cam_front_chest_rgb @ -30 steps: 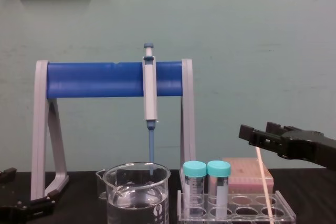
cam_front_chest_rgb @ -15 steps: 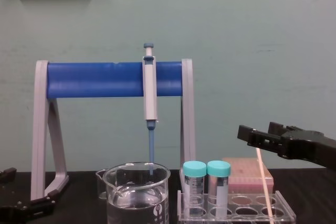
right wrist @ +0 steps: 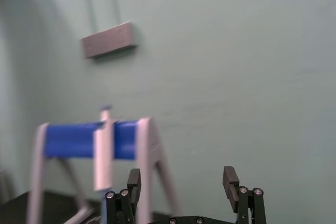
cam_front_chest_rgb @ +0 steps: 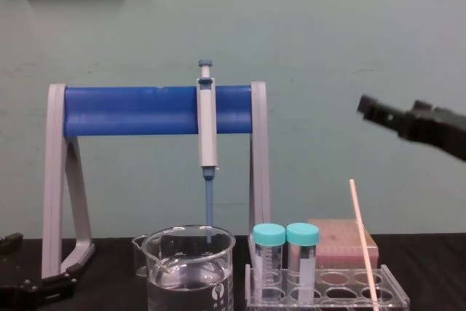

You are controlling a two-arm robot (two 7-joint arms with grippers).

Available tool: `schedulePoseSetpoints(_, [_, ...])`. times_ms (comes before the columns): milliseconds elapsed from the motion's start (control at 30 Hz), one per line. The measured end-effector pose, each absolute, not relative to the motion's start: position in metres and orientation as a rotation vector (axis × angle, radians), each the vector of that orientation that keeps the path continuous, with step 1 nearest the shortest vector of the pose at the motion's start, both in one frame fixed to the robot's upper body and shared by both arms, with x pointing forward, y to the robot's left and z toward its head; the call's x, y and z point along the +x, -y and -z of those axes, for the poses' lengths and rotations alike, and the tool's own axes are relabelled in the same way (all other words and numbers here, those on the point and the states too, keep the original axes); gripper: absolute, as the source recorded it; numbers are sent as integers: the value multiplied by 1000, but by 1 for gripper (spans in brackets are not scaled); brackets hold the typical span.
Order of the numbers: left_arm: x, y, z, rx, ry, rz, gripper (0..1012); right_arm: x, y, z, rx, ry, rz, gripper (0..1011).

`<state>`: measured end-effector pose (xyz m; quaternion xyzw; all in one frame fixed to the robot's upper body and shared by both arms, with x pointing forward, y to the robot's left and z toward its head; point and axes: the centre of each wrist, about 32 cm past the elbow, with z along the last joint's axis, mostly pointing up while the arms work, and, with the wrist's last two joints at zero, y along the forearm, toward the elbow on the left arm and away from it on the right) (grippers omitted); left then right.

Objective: Hold the thermometer with one hand and immerse one end into the beaker, then reinsert it into the test tube rack.

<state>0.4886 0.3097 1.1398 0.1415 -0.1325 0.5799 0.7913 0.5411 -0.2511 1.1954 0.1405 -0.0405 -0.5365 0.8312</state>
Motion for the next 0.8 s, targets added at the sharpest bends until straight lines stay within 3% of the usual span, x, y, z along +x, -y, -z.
schedulePoseSetpoints(167, [489,-310,-1140,305,285,-1248,1004,537,242,-1204,287,76,1315,1003])
schedulePoseSetpoints(367, [489,-310,-1140,305,285,-1248,1004,537,238,-1195,236,27,1464,1002])
schedulePoseSetpoints(533, [489,-310,-1140,304,285,-1248,1004,538,237,-1180,173,-43,1495,1003])
schedulePoseSetpoints(800, [489,-310,-1140,305,285,-1248,1004,538,236,-1164,93,-129,1438,1003])
